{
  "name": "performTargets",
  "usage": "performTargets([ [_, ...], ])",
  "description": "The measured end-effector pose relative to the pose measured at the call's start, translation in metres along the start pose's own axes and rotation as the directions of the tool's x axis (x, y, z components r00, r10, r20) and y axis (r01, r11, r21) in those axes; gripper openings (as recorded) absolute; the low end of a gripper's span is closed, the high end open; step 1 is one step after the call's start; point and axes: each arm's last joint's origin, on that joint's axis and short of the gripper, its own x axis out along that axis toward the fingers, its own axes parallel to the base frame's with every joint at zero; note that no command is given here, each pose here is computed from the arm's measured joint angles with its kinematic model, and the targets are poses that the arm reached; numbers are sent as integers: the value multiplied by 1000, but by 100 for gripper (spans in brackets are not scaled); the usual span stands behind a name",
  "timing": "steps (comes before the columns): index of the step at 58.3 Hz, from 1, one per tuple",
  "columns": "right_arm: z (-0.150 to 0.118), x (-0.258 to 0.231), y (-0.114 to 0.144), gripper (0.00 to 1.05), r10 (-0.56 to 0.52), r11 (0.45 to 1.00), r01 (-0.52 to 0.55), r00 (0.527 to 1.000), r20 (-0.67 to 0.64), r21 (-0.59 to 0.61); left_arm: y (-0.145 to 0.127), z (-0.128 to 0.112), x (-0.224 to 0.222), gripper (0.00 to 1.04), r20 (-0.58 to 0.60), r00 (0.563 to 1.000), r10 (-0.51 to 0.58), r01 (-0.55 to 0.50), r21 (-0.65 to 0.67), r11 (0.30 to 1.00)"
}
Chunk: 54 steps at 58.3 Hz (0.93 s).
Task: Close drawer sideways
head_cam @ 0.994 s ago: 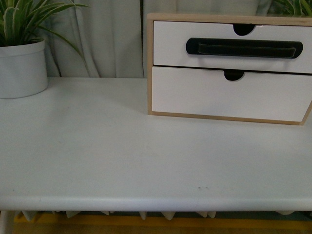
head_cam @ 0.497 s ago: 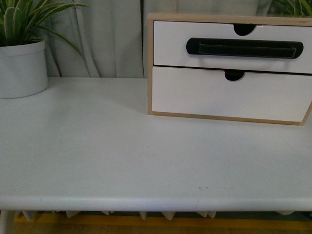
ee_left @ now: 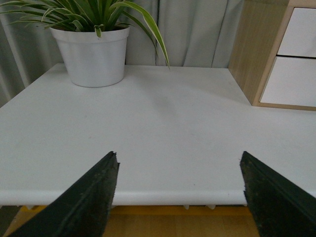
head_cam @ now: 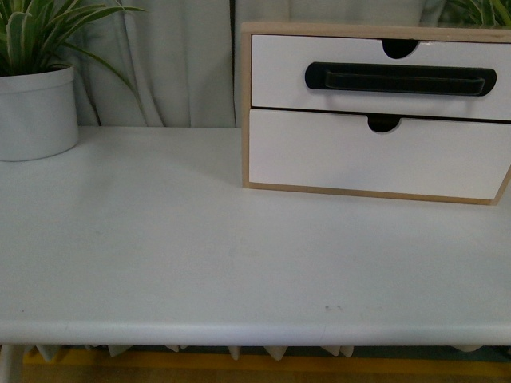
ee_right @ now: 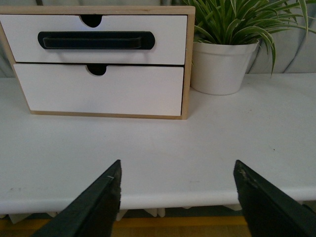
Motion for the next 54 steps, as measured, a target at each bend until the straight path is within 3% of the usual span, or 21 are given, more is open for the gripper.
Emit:
performTargets([
  [7,0,0,0,94,0,1000,0,1000,0,0,0,0,0,100,0,1000,0,0,0,1000],
  [9,0,0,0,97,0,1000,0,1000,0,1,0,0,0,100,0,1000,0,0,0,1000],
  [54,0,0,0,95,0,1000,0,1000,0,1,0,0,0,98,0,1000,0,0,0,1000],
])
